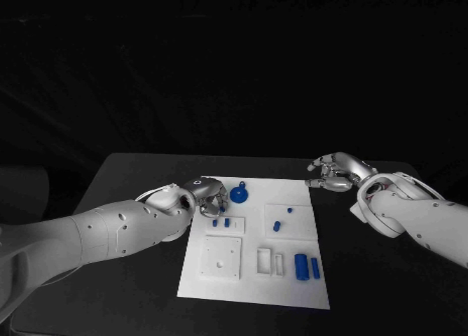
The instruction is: Assemble the parts on the task board
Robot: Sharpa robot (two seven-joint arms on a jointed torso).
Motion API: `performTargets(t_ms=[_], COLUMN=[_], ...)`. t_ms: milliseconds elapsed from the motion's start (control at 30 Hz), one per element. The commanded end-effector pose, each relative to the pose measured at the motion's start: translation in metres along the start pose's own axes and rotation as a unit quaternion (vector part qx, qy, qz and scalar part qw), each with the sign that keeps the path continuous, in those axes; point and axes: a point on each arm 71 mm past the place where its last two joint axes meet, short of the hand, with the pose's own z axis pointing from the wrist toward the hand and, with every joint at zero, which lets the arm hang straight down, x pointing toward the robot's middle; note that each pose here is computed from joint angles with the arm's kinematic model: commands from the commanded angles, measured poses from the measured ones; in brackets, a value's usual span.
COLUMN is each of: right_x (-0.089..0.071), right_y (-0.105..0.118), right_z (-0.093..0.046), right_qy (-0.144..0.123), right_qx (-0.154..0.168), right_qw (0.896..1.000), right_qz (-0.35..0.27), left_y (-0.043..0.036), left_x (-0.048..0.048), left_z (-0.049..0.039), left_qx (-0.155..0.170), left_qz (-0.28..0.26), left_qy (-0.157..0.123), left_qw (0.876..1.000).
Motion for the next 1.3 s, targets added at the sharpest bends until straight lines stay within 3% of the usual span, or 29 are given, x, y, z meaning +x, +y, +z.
performTargets(t_ms=[33, 400, 900, 1300], right_x=[0.001, 0.001, 0.001, 0.001], right_y=[0.001, 0.002, 0.002, 0.002], right_z=[0.000, 0.000, 0.000, 0.000], right_qy=[0.002, 0.003, 0.003, 0.004], right_qx=[-0.006, -0.006, -0.006, -0.006], right_qw=[1.000, 1.000, 1.000, 1.000], right_qz=[-0.002, -0.002, -0.002, -0.002], left_y=[-0.0028, -0.0059, -0.0112, -0.0056], left_x=[0.0022, 0.0052, 0.0112, 0.0146], left_z=[0.0011, 0.0042, 0.0077, 0.0064], left_qx=[0.004, 0.005, -0.001, -0.010], left_qz=[-0.003, -0.003, -0.003, 0.009], left_qy=[0.005, 0.008, 0.041, 0.063], left_qw=[1.000, 1.000, 0.999, 0.998])
